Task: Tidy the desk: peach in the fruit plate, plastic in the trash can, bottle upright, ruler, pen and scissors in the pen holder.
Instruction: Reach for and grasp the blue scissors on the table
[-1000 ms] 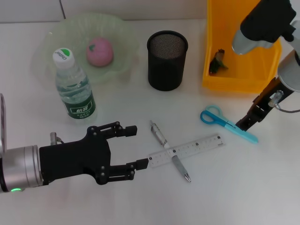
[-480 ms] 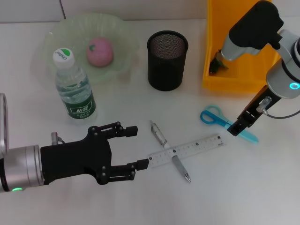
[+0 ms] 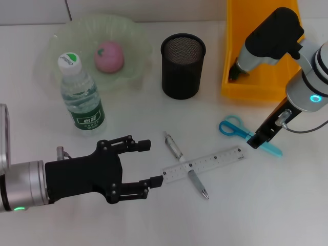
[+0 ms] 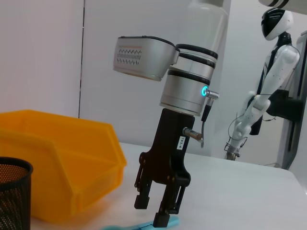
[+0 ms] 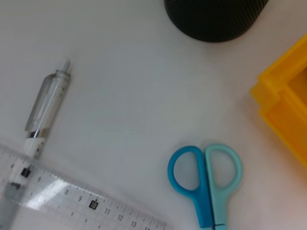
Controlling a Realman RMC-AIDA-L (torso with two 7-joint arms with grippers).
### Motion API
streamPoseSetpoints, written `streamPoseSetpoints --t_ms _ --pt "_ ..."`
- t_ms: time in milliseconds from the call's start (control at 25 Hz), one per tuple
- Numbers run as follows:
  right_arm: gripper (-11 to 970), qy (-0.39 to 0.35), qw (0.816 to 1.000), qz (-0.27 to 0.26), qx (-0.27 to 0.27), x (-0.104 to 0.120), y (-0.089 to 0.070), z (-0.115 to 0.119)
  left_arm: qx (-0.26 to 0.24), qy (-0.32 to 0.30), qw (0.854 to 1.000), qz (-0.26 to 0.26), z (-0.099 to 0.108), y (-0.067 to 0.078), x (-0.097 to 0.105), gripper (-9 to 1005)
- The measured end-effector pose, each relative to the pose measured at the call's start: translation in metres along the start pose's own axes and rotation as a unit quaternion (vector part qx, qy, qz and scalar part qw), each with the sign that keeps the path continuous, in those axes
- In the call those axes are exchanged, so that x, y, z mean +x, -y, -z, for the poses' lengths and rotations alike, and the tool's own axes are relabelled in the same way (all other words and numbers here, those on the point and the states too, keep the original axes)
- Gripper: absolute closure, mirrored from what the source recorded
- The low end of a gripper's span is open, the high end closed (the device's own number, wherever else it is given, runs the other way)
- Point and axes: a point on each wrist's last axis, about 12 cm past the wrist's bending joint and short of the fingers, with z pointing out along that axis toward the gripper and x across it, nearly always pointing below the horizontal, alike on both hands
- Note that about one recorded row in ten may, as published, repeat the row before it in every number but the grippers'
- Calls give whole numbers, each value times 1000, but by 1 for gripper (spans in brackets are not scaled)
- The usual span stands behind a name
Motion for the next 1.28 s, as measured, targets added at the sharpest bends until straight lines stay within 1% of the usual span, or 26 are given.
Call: streamPoseSetpoints --t_ms 320,480,1120,1280 --pt "367 6 1000 -2 -4 -1 -1 -3 2 -2 1000 -2 -2 -1 -1 213" --pt "522 11 1000 -4 -12 -2 -2 -4 3 -1 1000 -2 -2 0 -1 213" --pt "534 -6 1000 4 -12 -1 -5 -11 5 -1 1000 4 -2 1 1 213" --pt "593 -7 1000 3 -10 0 -4 -11 7 0 1000 4 -2 2 1 213"
